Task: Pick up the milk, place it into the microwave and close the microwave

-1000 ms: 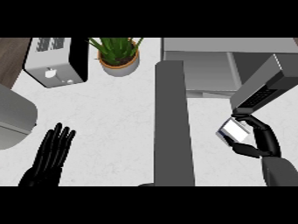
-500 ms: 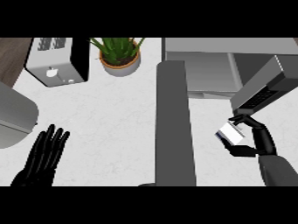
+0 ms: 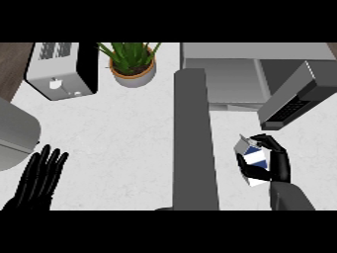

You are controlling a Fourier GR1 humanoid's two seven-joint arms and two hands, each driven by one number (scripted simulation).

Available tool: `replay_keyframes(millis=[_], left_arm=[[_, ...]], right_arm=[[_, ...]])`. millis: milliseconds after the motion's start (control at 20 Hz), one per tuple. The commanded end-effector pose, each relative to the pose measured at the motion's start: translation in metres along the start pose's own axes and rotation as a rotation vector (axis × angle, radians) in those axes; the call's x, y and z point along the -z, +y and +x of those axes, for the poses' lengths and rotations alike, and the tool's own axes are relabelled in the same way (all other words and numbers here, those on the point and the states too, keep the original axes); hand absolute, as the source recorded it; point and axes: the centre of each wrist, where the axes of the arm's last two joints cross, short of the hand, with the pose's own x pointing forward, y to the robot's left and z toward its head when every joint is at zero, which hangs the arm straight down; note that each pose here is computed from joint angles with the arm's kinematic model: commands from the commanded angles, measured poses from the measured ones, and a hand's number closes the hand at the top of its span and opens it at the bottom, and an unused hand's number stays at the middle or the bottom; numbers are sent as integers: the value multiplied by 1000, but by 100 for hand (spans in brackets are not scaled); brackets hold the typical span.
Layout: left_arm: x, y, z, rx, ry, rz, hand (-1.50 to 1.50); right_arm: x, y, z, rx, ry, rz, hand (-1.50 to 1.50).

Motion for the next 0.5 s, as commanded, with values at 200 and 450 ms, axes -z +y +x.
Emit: replay_keyframes(millis=[200,450], left_arm=[[-8,-2,10,0,5,26,-150],[-3,6,-1,2,0,22,-150]], right_arm=[[-4,33,14,137,-123,43,150],[25,63,38,148,-152,11,150]])
